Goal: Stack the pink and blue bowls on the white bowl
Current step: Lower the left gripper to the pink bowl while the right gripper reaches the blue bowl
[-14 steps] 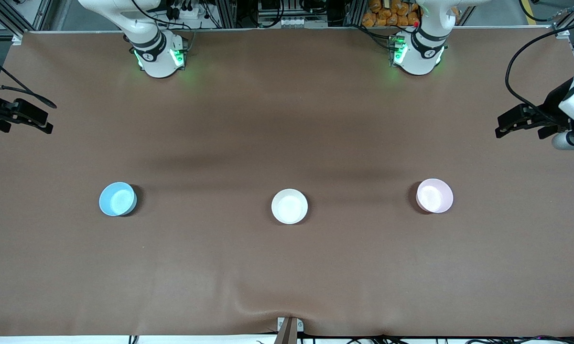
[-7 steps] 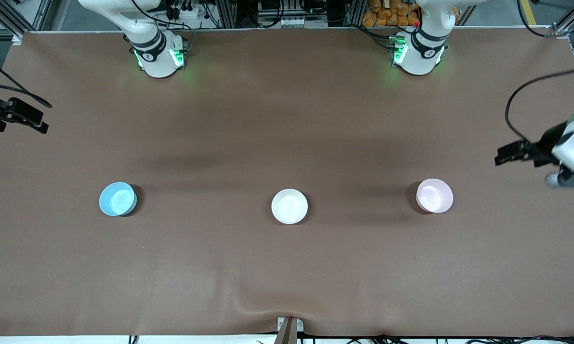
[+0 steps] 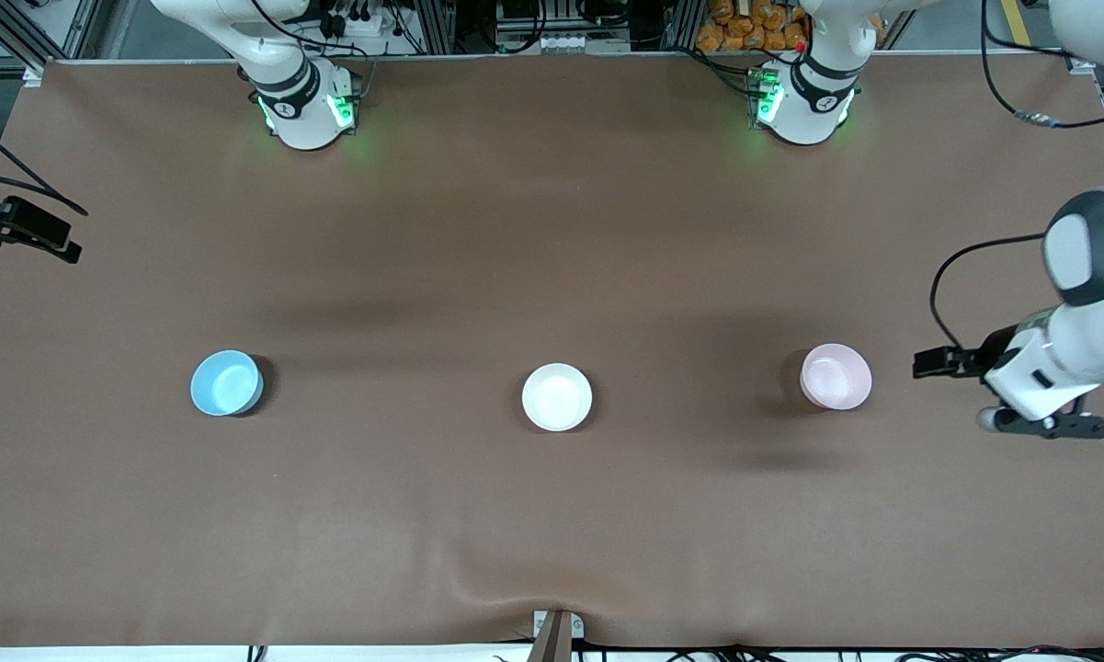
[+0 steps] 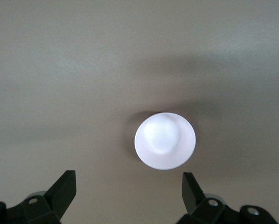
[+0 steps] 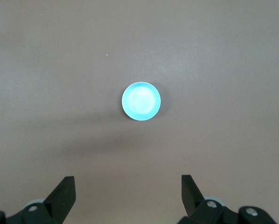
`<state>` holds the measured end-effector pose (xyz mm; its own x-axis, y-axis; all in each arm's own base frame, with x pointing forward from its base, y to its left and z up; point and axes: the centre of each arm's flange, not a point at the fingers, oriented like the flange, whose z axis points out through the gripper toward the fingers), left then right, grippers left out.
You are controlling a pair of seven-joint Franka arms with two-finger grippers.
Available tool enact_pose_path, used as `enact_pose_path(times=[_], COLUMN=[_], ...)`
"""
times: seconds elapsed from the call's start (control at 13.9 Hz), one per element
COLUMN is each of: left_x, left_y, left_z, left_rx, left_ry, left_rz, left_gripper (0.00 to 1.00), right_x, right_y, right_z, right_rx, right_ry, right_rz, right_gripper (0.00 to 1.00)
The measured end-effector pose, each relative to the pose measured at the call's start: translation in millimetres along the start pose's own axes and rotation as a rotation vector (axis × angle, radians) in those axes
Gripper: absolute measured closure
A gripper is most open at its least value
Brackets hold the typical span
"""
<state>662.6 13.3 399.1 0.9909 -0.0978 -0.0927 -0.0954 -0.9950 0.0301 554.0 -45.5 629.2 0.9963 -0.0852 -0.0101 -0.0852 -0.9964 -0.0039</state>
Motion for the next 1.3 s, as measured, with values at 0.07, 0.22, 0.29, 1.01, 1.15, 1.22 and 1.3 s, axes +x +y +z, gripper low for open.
enact_pose_path(times=[0.07,0.22,0.29,1.01,1.15,1.22,1.3], left_x=[2,6,7,6,6,5,2], left_y=[-1,-3,-4,2,2,2,2], left_z=[16,46,59,150,160,164,169], left_rx=[-0.001,-0.005,-0.008,-0.019,-0.022,-0.023,-0.024], left_ry=[0.002,-0.005,-0.012,-0.009,-0.016,-0.023,-0.031], left_rz=[0.014,0.032,0.034,0.045,0.044,0.044,0.043], left_gripper=[0.0,0.0,0.0,0.0,0.0,0.04,0.05], right_x=[0,0,1,45,56,64,73], right_y=[-2,-6,-7,14,19,24,34], right_z=[0,-1,0,95,126,141,158], right_rx=[0.0,0.0,0.0,-0.013,-0.019,-0.02,-0.022], right_ry=[0.002,0.004,0.003,-0.153,-0.194,-0.193,-0.181], right_rz=[-0.004,-0.012,-0.013,0.03,0.038,0.047,0.061], right_gripper=[0.0,0.0,0.0,0.0,0.0,0.0,0.0])
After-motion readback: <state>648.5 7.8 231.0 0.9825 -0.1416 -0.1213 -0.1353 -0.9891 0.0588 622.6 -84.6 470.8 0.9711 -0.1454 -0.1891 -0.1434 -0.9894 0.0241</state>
